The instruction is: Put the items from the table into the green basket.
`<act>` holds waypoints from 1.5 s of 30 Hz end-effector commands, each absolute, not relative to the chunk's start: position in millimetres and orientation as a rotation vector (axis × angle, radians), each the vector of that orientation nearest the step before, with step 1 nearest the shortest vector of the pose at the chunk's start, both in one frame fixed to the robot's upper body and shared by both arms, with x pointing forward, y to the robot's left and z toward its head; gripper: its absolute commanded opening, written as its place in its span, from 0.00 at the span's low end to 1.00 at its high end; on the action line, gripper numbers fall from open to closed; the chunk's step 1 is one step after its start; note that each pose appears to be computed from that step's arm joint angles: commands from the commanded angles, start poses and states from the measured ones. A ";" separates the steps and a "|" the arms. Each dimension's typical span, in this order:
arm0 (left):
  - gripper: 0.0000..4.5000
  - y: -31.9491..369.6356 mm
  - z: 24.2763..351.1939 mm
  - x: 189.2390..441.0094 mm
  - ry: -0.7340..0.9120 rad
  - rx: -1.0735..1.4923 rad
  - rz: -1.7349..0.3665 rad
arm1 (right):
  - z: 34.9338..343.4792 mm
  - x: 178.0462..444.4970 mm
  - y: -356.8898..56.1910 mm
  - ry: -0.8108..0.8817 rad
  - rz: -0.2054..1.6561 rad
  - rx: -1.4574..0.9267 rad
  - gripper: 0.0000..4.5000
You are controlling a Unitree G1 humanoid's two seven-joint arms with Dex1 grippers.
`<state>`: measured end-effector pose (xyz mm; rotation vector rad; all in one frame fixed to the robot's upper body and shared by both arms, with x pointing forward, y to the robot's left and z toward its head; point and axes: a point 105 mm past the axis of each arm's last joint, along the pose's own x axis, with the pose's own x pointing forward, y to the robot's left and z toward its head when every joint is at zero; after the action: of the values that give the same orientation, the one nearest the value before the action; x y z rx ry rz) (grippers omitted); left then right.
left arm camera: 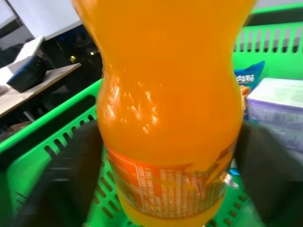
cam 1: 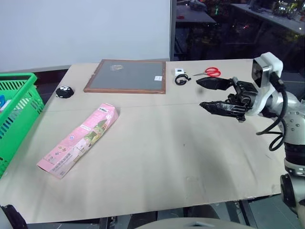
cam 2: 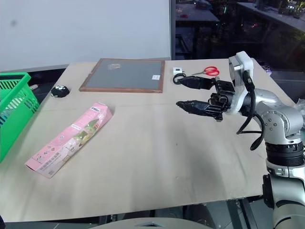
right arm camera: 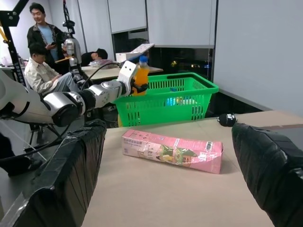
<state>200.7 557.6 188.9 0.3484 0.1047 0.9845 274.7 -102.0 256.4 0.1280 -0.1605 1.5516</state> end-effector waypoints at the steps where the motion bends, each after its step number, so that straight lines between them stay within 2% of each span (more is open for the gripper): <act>1: 0.97 557.9 204.7 202.2 0.084 0.390 0.969 | 266.4 270.5 -105.1 -0.213 1.555 0.103 1.00; 3: 0.97 554.1 203.2 208.0 0.091 0.400 0.932 | 265.3 270.6 -105.5 -0.210 1.553 0.101 1.00; 5: 0.97 540.1 199.2 225.2 0.098 0.429 0.802 | 263.8 271.0 -106.4 -0.207 1.548 0.098 1.00; 7: 0.97 517.7 199.8 247.1 0.026 0.376 0.645 | 263.4 271.3 -107.2 -0.206 1.544 0.097 1.00; 9: 0.97 479.5 203.2 270.7 -0.041 0.340 0.409 | 263.0 272.1 -108.7 -0.206 1.537 0.097 1.00; 12: 0.97 414.6 194.4 289.2 -0.009 0.306 0.054 | 261.3 273.1 -110.3 -0.208 1.523 0.096 1.00; 15: 0.97 377.7 183.5 289.0 0.072 0.262 -0.122 | 260.5 273.5 -110.7 -0.211 1.517 0.098 1.00; 18: 0.97 344.6 158.2 276.4 0.259 0.273 -0.309 | 258.8 273.5 -110.8 -0.215 1.510 0.098 1.00; 25: 0.97 351.9 106.6 259.2 0.583 0.274 -0.293 | 255.3 274.7 -113.1 -0.222 1.486 0.092 1.00; 28: 0.97 363.9 102.0 261.9 0.615 0.290 -0.236 | 255.5 274.0 -114.2 -0.226 1.478 0.091 1.00; 32: 0.97 353.7 92.7 261.7 0.652 0.215 -0.302 | 254.5 272.6 -115.1 -0.226 1.471 0.087 1.00; 43: 0.97 346.0 79.2 253.1 0.765 0.222 -0.369 | 253.3 270.7 -115.9 -0.228 1.457 0.087 1.00; 45: 0.85 345.3 79.6 253.5 0.761 0.215 -0.365 | 253.2 270.7 -115.9 -0.229 1.455 0.089 1.00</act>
<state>260.0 349.6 91.5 0.2349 0.7020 -0.3399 276.4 -114.9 241.0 0.1271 -0.1653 1.4525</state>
